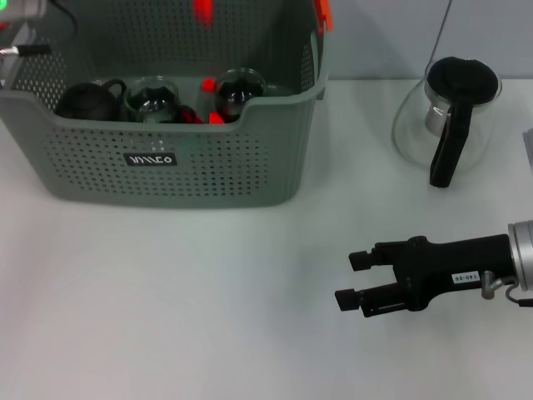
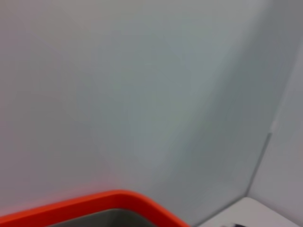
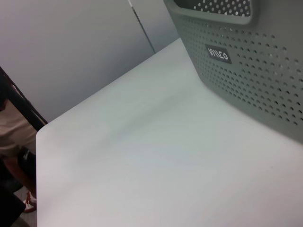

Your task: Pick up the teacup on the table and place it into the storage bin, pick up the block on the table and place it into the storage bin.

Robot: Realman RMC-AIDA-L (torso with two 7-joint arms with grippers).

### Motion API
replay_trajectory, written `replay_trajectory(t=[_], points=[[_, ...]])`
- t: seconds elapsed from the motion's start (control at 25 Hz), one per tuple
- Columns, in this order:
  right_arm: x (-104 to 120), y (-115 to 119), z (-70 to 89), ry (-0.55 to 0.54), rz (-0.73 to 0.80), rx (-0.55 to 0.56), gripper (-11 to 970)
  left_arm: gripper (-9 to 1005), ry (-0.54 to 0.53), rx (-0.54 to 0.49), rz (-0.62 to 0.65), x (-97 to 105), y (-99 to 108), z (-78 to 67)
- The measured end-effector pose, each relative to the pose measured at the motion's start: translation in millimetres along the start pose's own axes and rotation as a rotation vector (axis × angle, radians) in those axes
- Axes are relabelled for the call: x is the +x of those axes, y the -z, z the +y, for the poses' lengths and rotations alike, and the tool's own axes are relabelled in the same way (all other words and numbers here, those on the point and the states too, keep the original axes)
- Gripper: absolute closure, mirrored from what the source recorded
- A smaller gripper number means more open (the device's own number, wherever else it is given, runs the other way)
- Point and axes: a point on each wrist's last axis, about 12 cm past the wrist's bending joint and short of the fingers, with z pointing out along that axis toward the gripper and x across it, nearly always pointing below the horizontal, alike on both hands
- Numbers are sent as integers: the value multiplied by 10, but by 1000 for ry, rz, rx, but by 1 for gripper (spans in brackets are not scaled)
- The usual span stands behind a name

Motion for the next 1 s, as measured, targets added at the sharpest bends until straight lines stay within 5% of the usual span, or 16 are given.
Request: replay_trajectory(t=[0.2, 0.32, 0.4, 0.52, 0.64, 0.8, 1.0], points=[[-26, 10, -10, 6, -6, 7, 74, 659, 27, -30, -15, 37, -108, 132], [-65, 19, -14, 19, -5, 5, 74, 447, -1, 4, -61, 8, 76, 19], [-80, 31, -8, 24, -4, -4, 74, 404, -32, 93, -74, 57, 217, -119], [-105, 75, 0, 45, -14, -18, 74, 340, -123, 326, -72, 350, 469, -421], [-113, 103, 28, 103, -42, -39, 75, 275, -162, 444, -32, 801, 648, -549], [-107, 87, 103, 197, -98, -82, 75, 179, -67, 395, 0, 1343, 810, -440], [-150, 4, 96, 261, -126, -66, 75, 51, -22, 357, 62, 1759, 857, -361]])
